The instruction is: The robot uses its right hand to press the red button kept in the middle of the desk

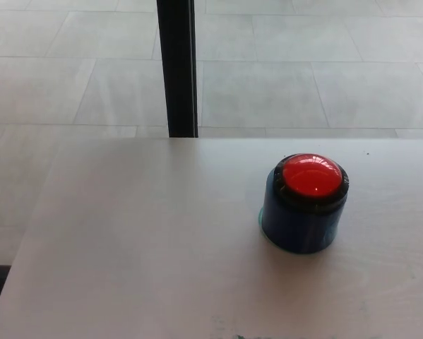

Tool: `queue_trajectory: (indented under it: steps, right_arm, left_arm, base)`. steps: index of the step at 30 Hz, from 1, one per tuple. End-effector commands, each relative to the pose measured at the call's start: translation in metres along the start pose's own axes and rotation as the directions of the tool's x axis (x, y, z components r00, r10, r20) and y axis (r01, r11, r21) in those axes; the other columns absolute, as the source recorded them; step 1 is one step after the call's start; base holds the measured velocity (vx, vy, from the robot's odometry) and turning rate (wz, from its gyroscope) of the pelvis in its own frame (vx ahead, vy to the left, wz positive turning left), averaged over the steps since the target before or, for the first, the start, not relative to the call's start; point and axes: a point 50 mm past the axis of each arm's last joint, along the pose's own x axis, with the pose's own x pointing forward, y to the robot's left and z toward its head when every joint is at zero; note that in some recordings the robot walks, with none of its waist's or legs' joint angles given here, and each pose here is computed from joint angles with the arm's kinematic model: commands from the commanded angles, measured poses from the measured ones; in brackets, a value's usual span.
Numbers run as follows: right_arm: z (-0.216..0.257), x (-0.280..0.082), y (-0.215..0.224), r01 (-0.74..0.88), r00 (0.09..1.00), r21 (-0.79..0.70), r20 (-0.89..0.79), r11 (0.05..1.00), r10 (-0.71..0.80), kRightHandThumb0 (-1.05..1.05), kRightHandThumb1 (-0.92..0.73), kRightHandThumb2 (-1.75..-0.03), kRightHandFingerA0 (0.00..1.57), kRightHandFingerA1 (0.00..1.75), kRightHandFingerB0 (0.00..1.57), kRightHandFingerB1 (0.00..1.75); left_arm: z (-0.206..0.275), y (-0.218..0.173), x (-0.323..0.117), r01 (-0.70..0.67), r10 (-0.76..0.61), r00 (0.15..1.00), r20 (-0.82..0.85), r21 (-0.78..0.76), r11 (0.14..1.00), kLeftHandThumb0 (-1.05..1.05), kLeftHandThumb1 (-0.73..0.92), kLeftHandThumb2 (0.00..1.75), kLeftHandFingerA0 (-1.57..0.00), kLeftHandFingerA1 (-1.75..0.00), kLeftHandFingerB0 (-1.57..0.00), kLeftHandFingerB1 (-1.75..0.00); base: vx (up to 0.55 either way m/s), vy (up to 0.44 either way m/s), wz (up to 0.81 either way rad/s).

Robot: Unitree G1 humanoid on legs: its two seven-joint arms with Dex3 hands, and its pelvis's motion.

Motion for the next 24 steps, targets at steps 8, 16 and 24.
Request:
queue_trajectory:
  steps: [8,16,24]
  right_arm:
    - [-0.003,-0.003,0.003,0.0,0.999,0.147,-0.043,0.989,0.006,-0.81,-0.92,-0.66,1.12,1.59,0.46,1.21]
    - [-0.009,-0.004,0.008,-0.009,0.998,0.145,-0.057,0.989,0.018,-0.79,-0.66,-1.11,1.14,1.39,0.67,1.03]
    - [-0.014,-0.005,0.012,0.021,0.999,0.101,-0.052,0.995,-0.016,-0.71,-0.86,-0.71,1.16,1.49,0.54,1.12]
  left_arm:
    - [0.004,0.007,0.001,0.022,-0.023,1.0,0.018,0.05,0.999,-0.5,0.77,1.02,-0.44,-1.19,-0.23,-0.93]
    - [0.02,0.0,0.002,0.047,-0.048,0.998,0.034,0.044,0.998,-0.55,0.66,1.22,-0.55,-0.92,-0.27,-0.73]
    - [0.032,0.001,0.003,0.046,-0.048,0.997,0.061,0.036,0.998,-0.54,0.67,1.24,-0.55,-0.92,-0.33,-0.76]
  base:
    - [0.0,0.0,0.0]
    - [0.0,0.0,0.0]
    - [0.0,0.0,0.0]
